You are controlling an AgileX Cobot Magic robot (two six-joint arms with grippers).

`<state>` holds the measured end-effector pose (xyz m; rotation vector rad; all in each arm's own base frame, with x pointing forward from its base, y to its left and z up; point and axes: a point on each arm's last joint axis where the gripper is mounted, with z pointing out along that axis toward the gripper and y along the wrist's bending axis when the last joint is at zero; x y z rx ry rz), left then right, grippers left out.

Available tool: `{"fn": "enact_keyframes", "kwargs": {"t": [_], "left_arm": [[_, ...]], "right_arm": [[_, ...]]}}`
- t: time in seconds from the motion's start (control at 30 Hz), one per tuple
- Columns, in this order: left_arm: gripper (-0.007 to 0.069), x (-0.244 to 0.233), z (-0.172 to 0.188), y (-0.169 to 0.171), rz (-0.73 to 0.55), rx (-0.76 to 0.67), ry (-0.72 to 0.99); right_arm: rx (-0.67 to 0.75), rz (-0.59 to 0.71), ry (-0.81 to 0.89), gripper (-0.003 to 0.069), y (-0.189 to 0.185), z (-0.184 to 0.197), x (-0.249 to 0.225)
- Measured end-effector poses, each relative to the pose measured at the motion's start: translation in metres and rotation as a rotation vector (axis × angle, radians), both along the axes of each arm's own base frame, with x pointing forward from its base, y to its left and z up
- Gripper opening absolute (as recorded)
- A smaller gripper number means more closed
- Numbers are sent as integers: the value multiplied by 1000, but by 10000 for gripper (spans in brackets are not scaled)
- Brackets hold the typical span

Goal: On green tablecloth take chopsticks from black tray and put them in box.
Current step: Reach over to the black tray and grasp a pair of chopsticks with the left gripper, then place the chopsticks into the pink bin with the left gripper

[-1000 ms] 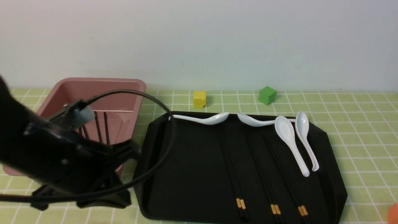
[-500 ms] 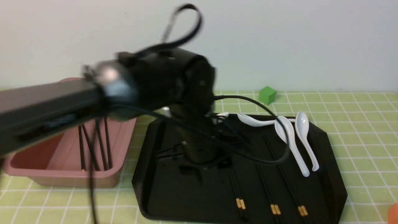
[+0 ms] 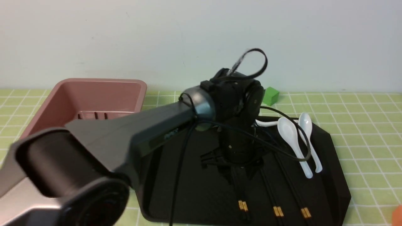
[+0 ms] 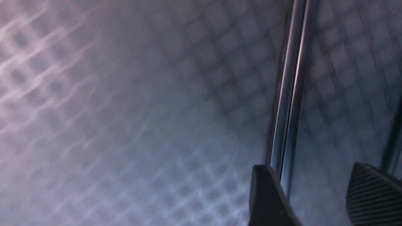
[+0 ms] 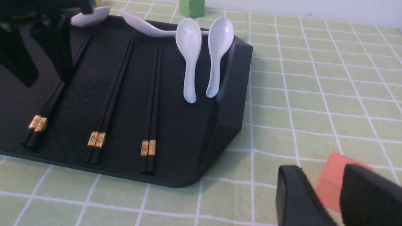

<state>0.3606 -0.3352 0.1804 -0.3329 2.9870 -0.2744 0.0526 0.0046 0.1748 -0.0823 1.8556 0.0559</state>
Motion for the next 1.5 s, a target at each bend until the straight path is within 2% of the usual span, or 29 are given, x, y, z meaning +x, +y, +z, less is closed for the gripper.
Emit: {"fn": "enact_keyframes", "kwargs": {"t": [0.17, 0.37, 0.53, 0.57, 0.63, 0.7, 0.77, 0.8, 0.83, 0.87, 0.97, 1.1, 1.2, 1.23, 1.27, 1.3, 1.37, 1.43, 1.47, 1.5], "left_arm": [[329, 6, -19, -5, -1, 20, 15], [311, 7, -24, -6, -4, 34, 27], [181, 6, -23, -4, -39, 51, 34], [118, 5, -21, -4, -57, 56, 34], [100, 6, -15, -5, -85, 55, 27], [106, 6, 5, -6, -118, 33, -8], [106, 7, 46, -6, -158, -27, -102], [106, 6, 50, -6, -161, -30, -108], [106, 3, 92, -1, -187, -77, -202], [106, -1, 117, 4, -197, -101, -255], [106, -13, 179, 30, -213, -148, -382], [106, -18, 217, 79, -182, -134, -448], [106, -21, 210, 126, -110, -62, -389], [106, -20, 205, 132, -100, -47, -374], [106, -23, 198, 158, -52, -8, -334], [106, -22, 194, 164, -40, 4, -320], [106, -23, 182, 205, 47, 73, -276], [106, -20, 173, 232, 108, 124, -251], [106, -20, 173, 235, 116, 128, -249], [106, -16, 165, 256, 167, 160, -230]], "right_arm": [[0, 0, 0, 239, 0, 0, 0], [0, 0, 0, 239, 0, 0, 0], [0, 0, 0, 239, 0, 0, 0], [0, 0, 0, 239, 0, 0, 0], [0, 0, 0, 239, 0, 0, 0], [0, 0, 0, 239, 0, 0, 0], [0, 0, 0, 239, 0, 0, 0], [0, 0, 0, 239, 0, 0, 0], [0, 0, 0, 239, 0, 0, 0], [0, 0, 0, 239, 0, 0, 0], [0, 0, 0, 239, 0, 0, 0], [0, 0, 0, 239, 0, 0, 0], [0, 0, 0, 239, 0, 0, 0], [0, 0, 0, 239, 0, 0, 0], [0, 0, 0, 239, 0, 0, 0], [0, 0, 0, 239, 0, 0, 0], [0, 0, 0, 239, 0, 0, 0], [0, 0, 0, 239, 0, 0, 0], [0, 0, 0, 239, 0, 0, 0], [0, 0, 0, 239, 0, 0, 0]]}}
